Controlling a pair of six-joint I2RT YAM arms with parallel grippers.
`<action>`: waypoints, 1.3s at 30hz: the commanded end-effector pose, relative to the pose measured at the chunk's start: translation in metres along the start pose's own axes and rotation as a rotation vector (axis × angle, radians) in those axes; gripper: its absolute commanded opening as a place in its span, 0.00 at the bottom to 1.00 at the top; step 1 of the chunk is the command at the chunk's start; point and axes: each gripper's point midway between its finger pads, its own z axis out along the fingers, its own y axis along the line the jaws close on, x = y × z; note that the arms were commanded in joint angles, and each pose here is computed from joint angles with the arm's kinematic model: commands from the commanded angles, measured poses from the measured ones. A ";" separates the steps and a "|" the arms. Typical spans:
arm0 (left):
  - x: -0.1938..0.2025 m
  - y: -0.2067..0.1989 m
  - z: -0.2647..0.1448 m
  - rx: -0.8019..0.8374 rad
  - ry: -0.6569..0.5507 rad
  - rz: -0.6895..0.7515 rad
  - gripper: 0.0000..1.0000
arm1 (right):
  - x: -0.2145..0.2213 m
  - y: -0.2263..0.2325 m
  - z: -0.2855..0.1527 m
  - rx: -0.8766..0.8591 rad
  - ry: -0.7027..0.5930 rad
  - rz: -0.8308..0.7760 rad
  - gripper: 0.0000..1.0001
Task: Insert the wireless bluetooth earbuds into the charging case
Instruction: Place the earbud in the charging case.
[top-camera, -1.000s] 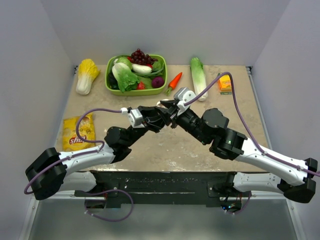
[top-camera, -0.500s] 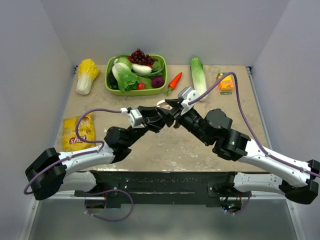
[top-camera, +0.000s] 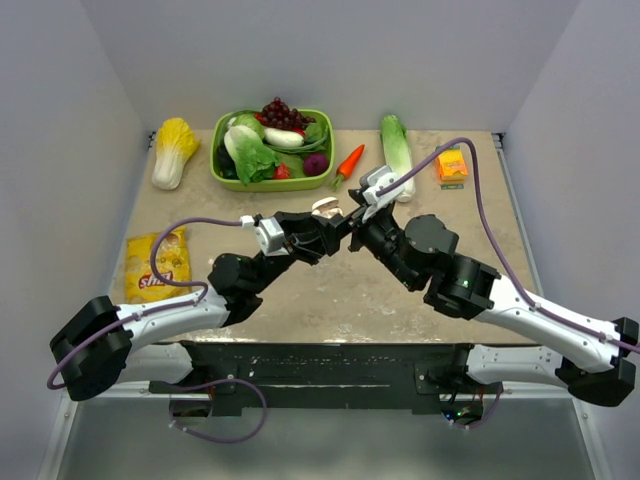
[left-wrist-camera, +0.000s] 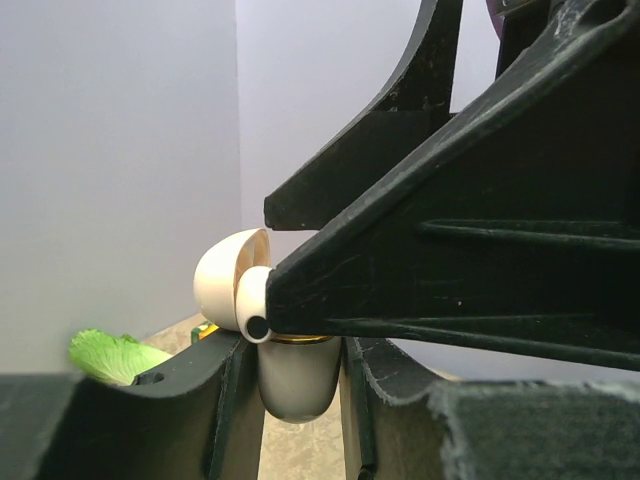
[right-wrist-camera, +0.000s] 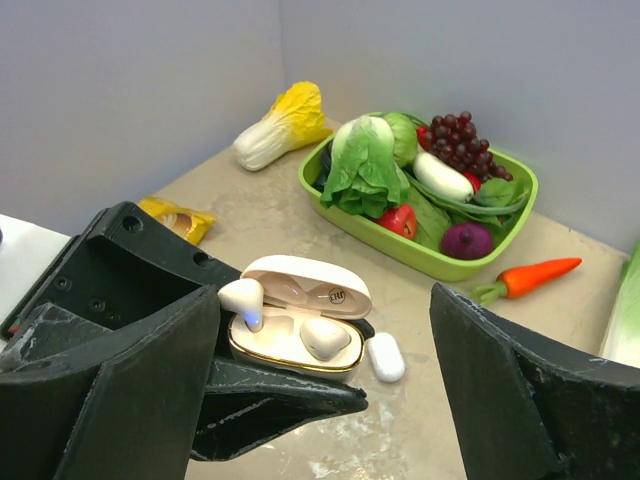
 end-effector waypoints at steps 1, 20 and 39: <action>-0.034 0.002 0.010 -0.008 -0.100 0.039 0.00 | -0.021 -0.010 0.001 0.072 -0.027 0.059 0.88; -0.037 0.002 0.008 -0.010 -0.106 0.047 0.00 | -0.007 -0.023 -0.001 0.152 0.020 0.046 0.88; -0.038 0.005 0.008 -0.024 -0.101 0.065 0.00 | -0.009 -0.033 -0.014 0.176 -0.005 0.080 0.88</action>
